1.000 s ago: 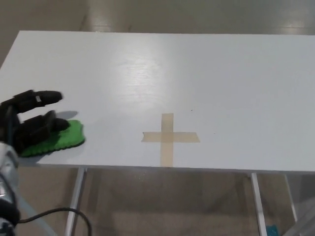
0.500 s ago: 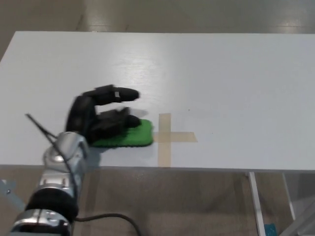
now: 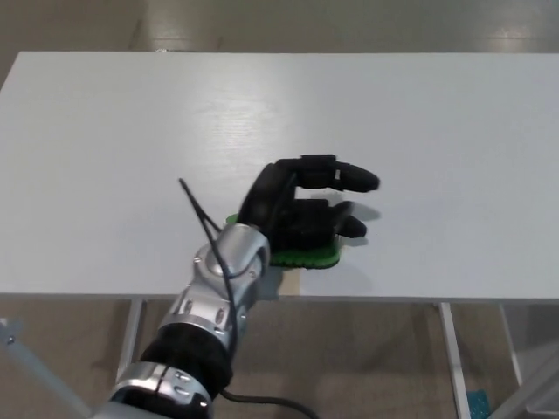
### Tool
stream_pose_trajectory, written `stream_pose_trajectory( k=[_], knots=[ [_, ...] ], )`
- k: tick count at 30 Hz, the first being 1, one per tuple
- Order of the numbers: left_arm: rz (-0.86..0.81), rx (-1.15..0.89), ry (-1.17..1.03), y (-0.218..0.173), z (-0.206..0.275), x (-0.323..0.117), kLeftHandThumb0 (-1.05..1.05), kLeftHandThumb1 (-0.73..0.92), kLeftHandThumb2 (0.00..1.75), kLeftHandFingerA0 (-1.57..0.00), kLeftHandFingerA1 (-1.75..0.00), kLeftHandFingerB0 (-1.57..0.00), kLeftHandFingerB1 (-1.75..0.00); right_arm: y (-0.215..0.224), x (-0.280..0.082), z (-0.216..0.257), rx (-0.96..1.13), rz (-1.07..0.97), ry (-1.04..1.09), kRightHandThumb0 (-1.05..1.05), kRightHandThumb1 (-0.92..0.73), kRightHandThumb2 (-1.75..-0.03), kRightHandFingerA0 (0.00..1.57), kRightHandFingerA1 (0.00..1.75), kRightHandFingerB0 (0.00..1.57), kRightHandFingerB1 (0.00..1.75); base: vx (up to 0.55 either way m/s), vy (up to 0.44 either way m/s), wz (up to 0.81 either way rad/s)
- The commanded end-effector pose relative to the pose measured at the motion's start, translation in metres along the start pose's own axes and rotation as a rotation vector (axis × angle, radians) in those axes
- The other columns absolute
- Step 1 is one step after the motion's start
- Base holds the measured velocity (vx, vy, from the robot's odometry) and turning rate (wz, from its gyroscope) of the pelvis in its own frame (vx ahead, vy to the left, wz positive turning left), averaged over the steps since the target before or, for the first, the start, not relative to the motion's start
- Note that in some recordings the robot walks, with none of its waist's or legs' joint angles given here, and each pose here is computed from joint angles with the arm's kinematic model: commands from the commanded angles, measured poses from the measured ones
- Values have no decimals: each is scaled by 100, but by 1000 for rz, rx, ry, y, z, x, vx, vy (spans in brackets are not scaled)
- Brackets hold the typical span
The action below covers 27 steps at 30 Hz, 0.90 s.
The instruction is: Use the left hand to press on the green eraser and wipe the desk from center to the left and then back to center.
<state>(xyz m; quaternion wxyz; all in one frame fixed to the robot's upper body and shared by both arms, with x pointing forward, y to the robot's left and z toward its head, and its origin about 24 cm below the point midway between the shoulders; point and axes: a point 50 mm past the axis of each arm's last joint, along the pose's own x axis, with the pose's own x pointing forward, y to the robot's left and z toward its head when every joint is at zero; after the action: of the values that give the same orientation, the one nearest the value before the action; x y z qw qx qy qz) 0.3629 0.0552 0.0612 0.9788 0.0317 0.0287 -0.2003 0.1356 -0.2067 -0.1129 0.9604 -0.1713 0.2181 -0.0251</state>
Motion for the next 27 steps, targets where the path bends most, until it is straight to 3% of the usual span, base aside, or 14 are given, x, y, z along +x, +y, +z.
stream_pose_trajectory(
  k=[1, 8, 13, 14, 15, 17, 18, 21, 23, 24, 27],
  knots=[
    [-7, 43, 0, -9, 6, 3, -8, 76, 70, -105, -67, -100, -60, 0, -2, -2, -7, 7, 16, -32, -63, -60, 65, 50, 57, 39, 0, 0, 0],
    [-21, 42, 6, -9, 6, 3, -10, 77, 68, -105, -66, -99, -59, 0, -3, -4, 5, 13, 23, -32, -63, -60, 65, 50, 58, 39, 0, 0, 0],
    [-12, 41, -3, 6, 10, 2, -10, 79, 65, -95, -58, -92, -53, 1, -4, -5, -5, 20, 29, -33, -63, -60, 65, 50, 58, 39, 0, 0, 0],
    [-11, 51, -11, 9, 13, 2, -19, 70, 62, -66, -41, -64, -39, 1, -4, -5, -5, 18, 29, -33, -63, -60, 65, 50, 57, 39, 0, 0, 0],
    [-27, 49, -40, 14, 23, 2, -29, 45, 96, -1, -51, 0, -45, 1, -4, -5, -6, 13, 29, -33, -63, -60, 65, 50, 57, 39, 0, 0, 0],
    [-47, 38, -69, 18, 31, 1, -29, 45, 96, -1, -51, 0, -45, 1, -4, -5, -9, 11, 30, -33, -63, -60, 65, 50, 57, 39, 0, 0, 0],
    [-89, 63, -138, 23, 50, -1, -73, 46, 78, 0, 0, -8, -25, 0, -3, -5, -15, 12, 27, -33, -63, -60, 65, 50, 57, 39, 0, 0, 0],
    [-125, 89, -206, 27, 68, -5, -77, 48, 82, 0, 0, -4, -22, 0, -3, -4, -16, 12, 28, -33, -63, -60, 65, 50, 57, 39, 0, 0, 0],
    [-165, 136, -298, 33, 95, -13, -75, 44, 76, 0, 0, -2, -24, -1, -3, -5, -8, 13, 35, -33, -63, -60, 65, 50, 57, 39, 0, 0, 0],
    [-187, 160, -367, 36, 115, -22, -79, 48, 85, 0, 0, -5, -27, -1, -3, -5, -8, 16, 38, -33, -63, -60, 65, 50, 57, 39, 0, 0, 0],
    [-248, 208, -528, 40, 158, -49, -79, 48, 85, 0, 0, -6, -28, -2, -2, -5, -12, 23, 41, -33, -63, -60, 65, 50, 57, 39, 0, 0, 0]
  ],
)
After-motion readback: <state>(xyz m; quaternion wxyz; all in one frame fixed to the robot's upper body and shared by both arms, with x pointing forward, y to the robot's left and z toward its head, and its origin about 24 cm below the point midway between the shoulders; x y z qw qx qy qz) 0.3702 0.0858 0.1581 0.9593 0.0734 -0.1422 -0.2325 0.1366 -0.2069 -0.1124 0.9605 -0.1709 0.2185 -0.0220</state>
